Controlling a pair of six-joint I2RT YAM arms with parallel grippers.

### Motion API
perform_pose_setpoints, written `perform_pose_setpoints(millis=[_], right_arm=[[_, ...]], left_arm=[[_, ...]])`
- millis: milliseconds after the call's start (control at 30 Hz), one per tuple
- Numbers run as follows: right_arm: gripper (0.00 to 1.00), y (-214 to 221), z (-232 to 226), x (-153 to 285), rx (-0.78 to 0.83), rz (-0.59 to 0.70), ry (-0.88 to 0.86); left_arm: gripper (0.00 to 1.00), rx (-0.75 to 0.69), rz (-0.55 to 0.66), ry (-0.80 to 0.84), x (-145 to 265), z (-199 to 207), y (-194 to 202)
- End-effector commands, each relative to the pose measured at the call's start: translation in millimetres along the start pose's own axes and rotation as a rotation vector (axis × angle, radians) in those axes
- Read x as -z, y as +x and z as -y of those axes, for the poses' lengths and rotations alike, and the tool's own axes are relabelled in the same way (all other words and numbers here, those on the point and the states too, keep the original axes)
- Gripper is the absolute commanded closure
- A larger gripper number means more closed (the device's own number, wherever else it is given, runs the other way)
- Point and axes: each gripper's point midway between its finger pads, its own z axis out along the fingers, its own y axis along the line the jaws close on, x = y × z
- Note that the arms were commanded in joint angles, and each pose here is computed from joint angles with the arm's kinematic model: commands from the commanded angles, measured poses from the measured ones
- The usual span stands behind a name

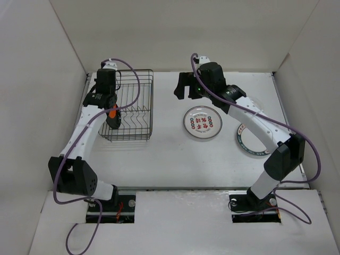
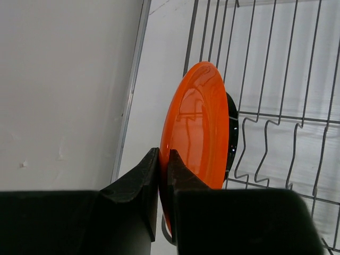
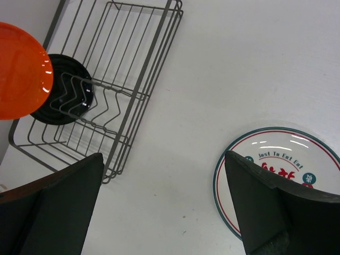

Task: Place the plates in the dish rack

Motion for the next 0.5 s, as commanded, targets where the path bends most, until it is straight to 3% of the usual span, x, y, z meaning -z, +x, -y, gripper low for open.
perform_pose_setpoints(millis=[0, 467], right_arm=[[0.0, -15.5, -8.2, 13.9, 0.013, 0.049, -0.018], [0.0, -15.9, -9.7, 19.2, 0.022, 0.058, -0.031]], left_arm=[[1.0, 0.005, 0.051, -0.041, -4.0, -4.9, -11.5], [1.0, -0.011, 0.025, -0.018, -25.0, 11.2, 4.7]])
